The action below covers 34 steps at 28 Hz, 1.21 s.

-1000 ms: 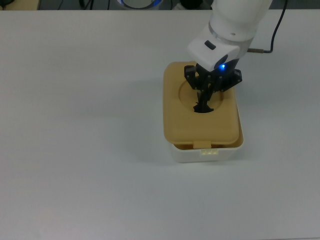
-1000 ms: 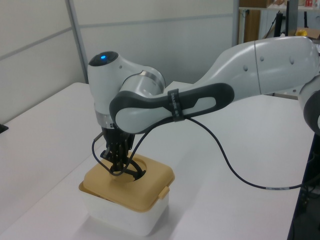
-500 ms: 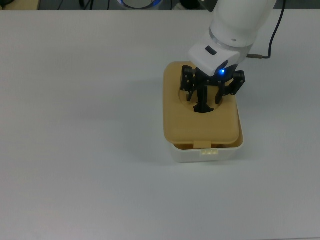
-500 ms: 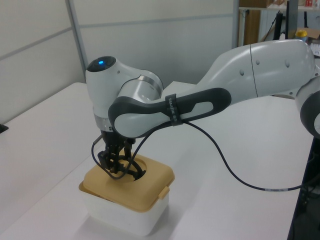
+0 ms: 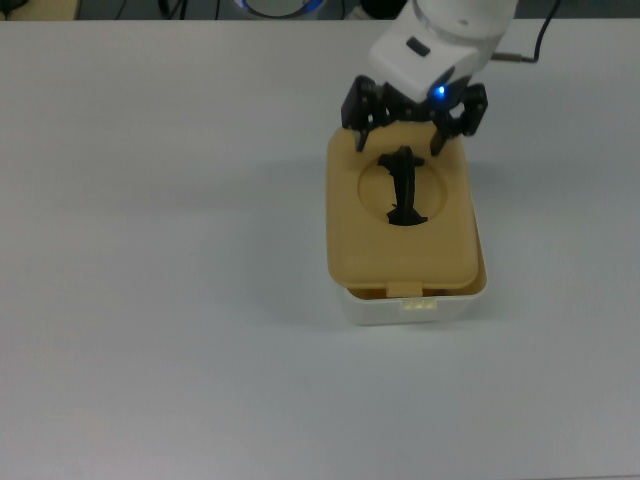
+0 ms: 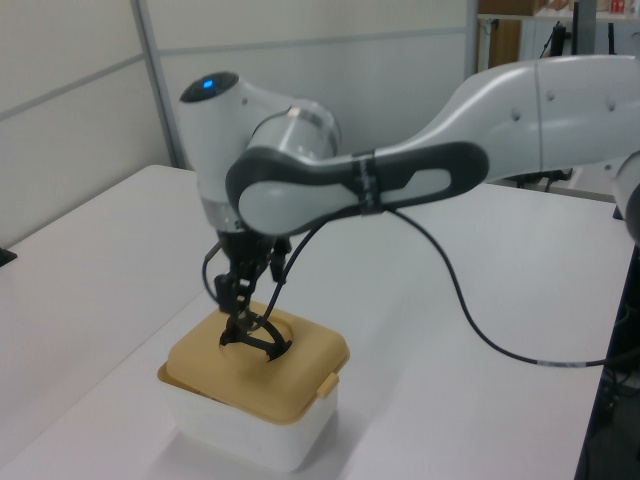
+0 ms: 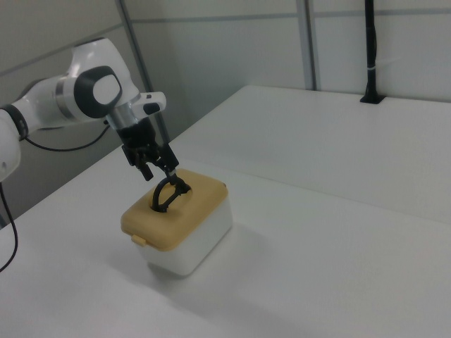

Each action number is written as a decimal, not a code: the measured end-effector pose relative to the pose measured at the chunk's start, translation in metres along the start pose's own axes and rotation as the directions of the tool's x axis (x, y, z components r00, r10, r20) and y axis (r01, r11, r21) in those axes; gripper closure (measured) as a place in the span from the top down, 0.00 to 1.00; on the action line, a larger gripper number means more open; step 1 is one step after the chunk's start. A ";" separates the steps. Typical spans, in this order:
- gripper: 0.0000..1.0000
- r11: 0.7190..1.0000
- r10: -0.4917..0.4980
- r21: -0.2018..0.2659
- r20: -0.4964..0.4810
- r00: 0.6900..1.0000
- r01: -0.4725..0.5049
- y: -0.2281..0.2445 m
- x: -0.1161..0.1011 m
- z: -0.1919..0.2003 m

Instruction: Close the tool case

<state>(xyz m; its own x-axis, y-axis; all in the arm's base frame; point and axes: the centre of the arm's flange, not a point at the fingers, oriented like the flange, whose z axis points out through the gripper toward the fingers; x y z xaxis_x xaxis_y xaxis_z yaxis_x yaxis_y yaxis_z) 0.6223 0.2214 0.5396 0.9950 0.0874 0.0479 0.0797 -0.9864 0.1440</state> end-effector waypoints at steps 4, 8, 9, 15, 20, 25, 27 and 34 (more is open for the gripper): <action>1.00 1.000 -0.008 -0.007 0.039 0.999 0.008 0.026 -0.015 -0.024; 1.00 1.000 -0.010 -0.009 0.061 0.998 0.011 0.047 -0.024 -0.038; 1.00 1.000 -0.010 -0.008 0.065 0.998 0.010 0.053 -0.025 -0.040; 1.00 1.000 -0.016 -0.006 0.074 0.997 0.016 0.083 -0.023 -0.040; 1.00 1.000 -0.017 -0.001 0.086 0.996 0.018 0.122 -0.024 -0.039; 1.00 1.000 -0.006 0.031 0.086 0.996 0.003 0.170 -0.031 -0.046; 1.00 0.999 0.004 0.040 0.082 0.997 -0.008 0.188 -0.034 -0.048; 1.00 0.999 0.018 0.043 0.085 0.996 -0.022 0.200 -0.038 -0.051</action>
<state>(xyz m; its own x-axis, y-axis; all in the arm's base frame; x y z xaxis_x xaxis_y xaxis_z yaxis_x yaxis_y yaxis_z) 0.5974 0.0275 0.6171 0.9978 0.0576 -0.0333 0.0607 -0.9931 0.1002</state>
